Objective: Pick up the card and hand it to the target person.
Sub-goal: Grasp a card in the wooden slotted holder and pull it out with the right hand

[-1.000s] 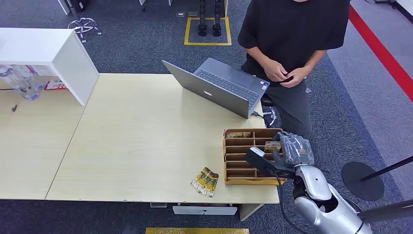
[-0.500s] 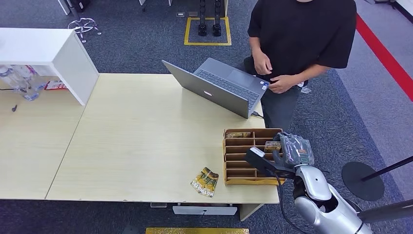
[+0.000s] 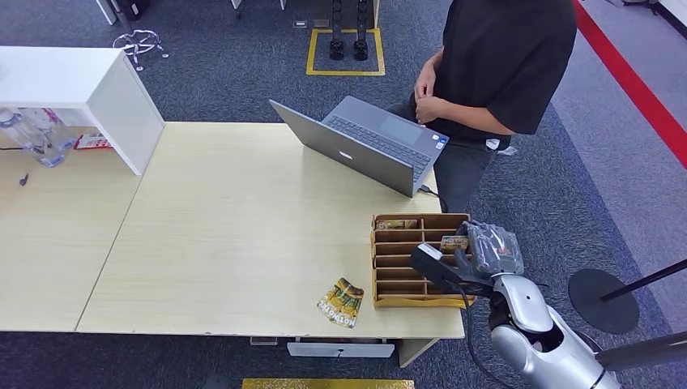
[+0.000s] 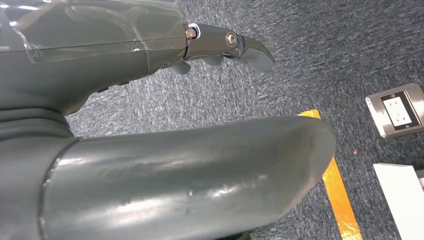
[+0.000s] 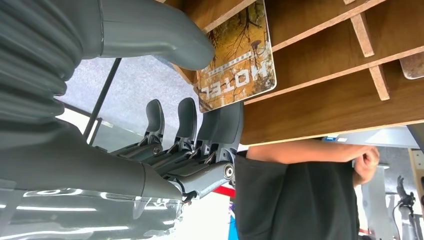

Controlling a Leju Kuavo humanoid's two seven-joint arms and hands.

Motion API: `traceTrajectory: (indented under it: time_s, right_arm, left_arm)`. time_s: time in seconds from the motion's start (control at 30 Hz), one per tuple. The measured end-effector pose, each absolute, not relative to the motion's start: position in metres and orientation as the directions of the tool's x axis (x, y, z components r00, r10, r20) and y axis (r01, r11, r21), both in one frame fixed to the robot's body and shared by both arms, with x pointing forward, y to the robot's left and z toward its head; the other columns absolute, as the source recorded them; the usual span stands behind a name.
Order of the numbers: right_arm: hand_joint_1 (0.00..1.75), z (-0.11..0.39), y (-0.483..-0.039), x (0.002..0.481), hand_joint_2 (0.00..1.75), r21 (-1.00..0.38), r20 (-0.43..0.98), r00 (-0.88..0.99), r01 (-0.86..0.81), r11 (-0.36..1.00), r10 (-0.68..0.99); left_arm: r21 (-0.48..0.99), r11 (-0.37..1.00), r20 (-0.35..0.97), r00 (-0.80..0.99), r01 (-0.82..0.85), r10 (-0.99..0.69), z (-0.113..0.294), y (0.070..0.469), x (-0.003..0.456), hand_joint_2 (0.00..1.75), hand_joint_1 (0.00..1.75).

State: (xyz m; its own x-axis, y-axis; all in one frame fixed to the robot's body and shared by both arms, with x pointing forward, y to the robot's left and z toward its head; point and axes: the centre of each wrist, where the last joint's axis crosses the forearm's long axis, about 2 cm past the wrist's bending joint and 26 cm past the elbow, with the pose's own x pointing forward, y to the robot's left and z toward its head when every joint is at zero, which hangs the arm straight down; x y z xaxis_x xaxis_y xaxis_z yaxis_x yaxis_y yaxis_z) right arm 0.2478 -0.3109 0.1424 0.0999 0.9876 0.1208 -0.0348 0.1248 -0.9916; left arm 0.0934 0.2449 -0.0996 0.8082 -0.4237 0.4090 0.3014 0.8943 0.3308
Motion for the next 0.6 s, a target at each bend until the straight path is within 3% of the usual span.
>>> traceTrajectory:
  time_s: [0.17,0.6]
  right_arm:
    - [1.43,0.1429,-0.3115,0.2481,1.75,-0.991,0.125,0.101,-0.026,0.128,0.987]
    - [1.45,0.1454,-0.3146,0.2499,1.75,-0.99,0.137,0.106,0.003,0.138,0.985]
  left_arm:
    - [0.331,0.894,0.409,0.808,0.302,-0.425,-0.0995,0.245,0.0936,0.0,0.0]
    - [0.332,0.893,0.409,0.807,0.304,-0.426,-0.0995,0.245,0.0936,0.0,0.0]
